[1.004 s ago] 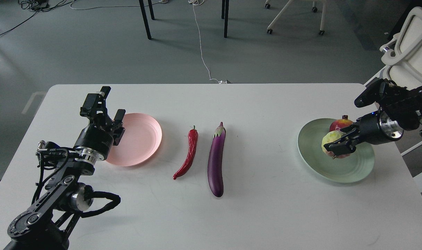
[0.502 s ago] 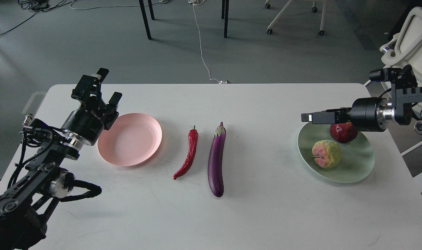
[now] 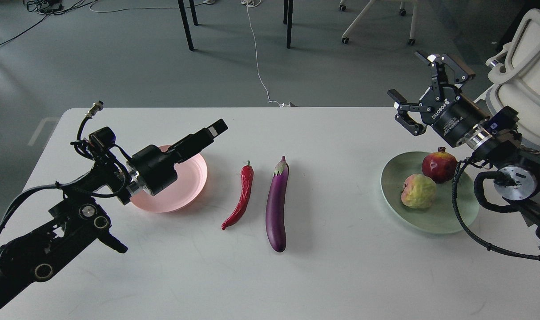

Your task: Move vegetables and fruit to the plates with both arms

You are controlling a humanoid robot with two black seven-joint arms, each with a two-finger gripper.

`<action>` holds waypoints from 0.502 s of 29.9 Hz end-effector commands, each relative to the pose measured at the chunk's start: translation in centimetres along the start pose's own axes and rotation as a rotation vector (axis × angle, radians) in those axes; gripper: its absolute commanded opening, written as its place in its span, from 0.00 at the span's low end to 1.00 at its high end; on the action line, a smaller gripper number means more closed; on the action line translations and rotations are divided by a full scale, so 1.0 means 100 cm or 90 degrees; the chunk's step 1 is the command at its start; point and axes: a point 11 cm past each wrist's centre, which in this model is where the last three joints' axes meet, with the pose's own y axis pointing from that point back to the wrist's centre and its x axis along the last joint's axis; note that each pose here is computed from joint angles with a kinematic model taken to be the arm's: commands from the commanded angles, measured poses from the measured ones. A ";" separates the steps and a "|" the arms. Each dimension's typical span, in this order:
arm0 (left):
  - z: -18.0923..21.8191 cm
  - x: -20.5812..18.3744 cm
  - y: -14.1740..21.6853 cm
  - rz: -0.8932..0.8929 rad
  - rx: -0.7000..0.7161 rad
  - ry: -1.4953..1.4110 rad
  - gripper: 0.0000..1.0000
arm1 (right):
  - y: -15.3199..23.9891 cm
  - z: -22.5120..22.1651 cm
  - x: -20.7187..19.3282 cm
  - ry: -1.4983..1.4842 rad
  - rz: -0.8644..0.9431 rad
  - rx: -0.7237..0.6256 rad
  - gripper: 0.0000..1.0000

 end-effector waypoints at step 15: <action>-0.014 -0.023 -0.062 -0.301 0.070 -0.278 0.98 | 0.071 -0.007 0.067 -0.001 0.141 0.019 0.94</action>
